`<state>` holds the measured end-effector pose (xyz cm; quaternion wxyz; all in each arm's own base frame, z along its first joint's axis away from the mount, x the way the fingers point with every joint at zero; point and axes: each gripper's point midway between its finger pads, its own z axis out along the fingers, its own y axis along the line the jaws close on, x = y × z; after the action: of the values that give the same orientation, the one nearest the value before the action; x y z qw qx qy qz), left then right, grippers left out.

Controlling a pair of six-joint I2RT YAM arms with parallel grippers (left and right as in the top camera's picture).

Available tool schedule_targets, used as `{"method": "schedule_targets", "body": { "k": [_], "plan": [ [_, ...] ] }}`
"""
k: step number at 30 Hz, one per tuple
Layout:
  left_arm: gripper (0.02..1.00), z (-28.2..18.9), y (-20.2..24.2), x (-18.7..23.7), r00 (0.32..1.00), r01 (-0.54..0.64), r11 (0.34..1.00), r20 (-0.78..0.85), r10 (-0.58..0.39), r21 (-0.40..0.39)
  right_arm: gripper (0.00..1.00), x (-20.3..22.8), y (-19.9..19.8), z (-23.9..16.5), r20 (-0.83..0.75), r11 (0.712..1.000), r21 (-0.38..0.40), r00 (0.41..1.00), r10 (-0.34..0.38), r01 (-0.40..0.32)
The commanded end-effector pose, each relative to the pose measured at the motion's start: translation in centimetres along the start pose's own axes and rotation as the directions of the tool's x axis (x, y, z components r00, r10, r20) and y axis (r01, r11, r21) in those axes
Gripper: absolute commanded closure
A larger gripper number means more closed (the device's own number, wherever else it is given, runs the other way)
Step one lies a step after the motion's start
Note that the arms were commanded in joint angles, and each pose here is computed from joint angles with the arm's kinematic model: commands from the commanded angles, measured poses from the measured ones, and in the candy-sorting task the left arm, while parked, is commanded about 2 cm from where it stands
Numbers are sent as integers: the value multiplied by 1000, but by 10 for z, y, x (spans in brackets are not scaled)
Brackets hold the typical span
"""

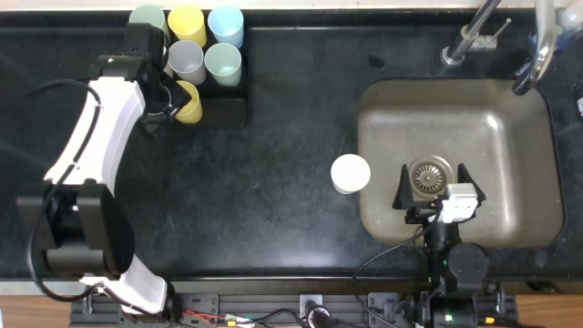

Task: Store Cups

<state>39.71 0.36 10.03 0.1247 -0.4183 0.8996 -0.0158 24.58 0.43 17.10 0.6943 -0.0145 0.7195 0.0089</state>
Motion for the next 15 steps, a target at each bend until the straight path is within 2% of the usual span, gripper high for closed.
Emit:
{"method": "schedule_targets", "body": {
  "k": [1, 2, 3, 7, 9, 10, 12, 15],
  "plan": [
    [316, -42, -17, -3, 995, -90, 990, 57, 85, 109, 3, -1, 2, 0, 9, 1000, -9, 1000, -4, 4],
    [231, -51, -19, -3, 994, -95, 988, 72, 86, 125, 3, -1, 2, 0, 9, 1000, -9, 1000, -4, 4],
    [187, -58, -20, -3, 992, -109, 984, 85, 98, 141, 3, -1, 2, 0, 9, 1000, -9, 1000, -4, 4],
    [115, -90, -26, -1, 981, -160, 966, 144, 132, 204, 3, -1, 2, 0, 9, 1000, -9, 1000, -4, 4],
    [18, -102, -30, 1, 976, -174, 957, 168, 137, 231, 3, -1, 2, 0, 9, 1000, -9, 1000, -4, 4],
    [18, -108, -33, 4, 974, -184, 952, 178, 143, 244, 5, -1, 2, 0, 9, 1000, -9, 1000, -4, 4],
    [20, -119, -46, 15, 956, -263, 924, 204, 211, 278, 3, -1, 2, 0, 9, 1000, -9, 1000, -4, 4],
    [18, -133, -85, 50, 876, -472, 819, 283, 391, 326, 5, -1, 2, 0, 9, 1000, -9, 1000, -4, 4]
  ]
}}
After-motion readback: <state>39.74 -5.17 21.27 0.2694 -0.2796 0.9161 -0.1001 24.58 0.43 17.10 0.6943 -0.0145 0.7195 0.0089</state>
